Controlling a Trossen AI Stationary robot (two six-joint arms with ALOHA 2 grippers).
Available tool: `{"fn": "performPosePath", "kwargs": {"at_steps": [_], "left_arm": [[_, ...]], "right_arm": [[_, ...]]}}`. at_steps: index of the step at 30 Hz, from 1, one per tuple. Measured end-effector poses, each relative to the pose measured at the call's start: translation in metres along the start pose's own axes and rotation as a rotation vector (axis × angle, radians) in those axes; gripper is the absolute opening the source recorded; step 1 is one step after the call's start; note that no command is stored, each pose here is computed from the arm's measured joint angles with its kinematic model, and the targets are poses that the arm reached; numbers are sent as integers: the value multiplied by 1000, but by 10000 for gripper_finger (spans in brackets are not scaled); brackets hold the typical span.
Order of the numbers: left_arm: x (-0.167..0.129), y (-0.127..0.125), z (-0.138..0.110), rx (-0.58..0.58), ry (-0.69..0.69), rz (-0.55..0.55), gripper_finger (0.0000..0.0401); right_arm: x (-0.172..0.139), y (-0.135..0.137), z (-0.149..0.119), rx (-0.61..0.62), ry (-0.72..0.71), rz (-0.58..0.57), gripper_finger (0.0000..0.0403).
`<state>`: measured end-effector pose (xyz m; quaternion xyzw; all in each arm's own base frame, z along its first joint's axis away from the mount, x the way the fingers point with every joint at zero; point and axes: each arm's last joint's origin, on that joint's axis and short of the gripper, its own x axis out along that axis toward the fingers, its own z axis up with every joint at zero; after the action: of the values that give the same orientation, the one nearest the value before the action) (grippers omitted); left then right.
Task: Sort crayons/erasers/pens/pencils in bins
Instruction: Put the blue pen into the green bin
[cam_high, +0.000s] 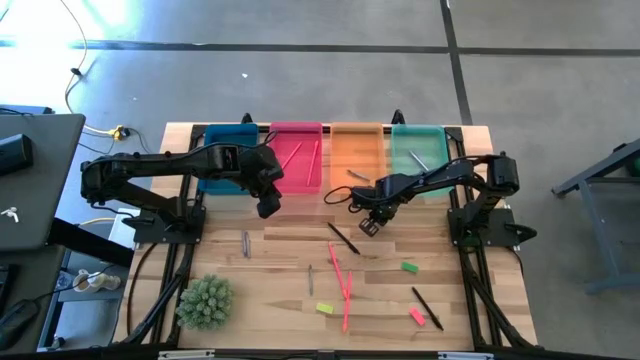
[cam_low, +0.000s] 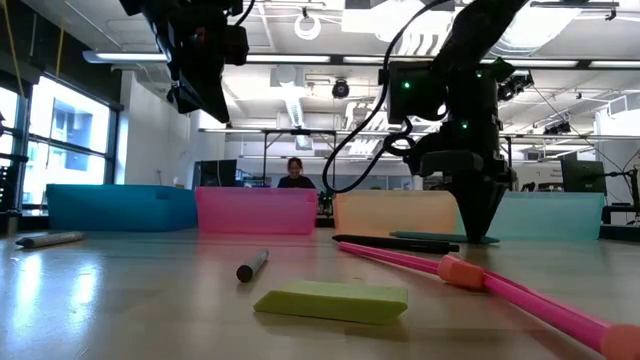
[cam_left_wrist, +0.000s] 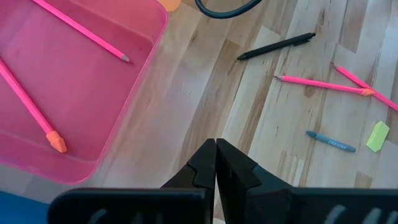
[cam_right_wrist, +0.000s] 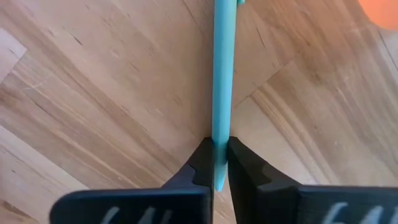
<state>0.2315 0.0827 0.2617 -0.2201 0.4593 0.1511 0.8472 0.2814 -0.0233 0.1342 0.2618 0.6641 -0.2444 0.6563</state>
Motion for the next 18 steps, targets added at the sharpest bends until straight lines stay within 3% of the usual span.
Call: {"fn": "performPosePath", "kwargs": {"at_steps": [8,18], "left_arm": [[0,0,0,-1,3,1,0],[0,0,0,0,3,1,0]], "right_arm": [[-8,-1,-6,2,19,34,11],[-46,4,-28,-30,-23,123,11]]}}
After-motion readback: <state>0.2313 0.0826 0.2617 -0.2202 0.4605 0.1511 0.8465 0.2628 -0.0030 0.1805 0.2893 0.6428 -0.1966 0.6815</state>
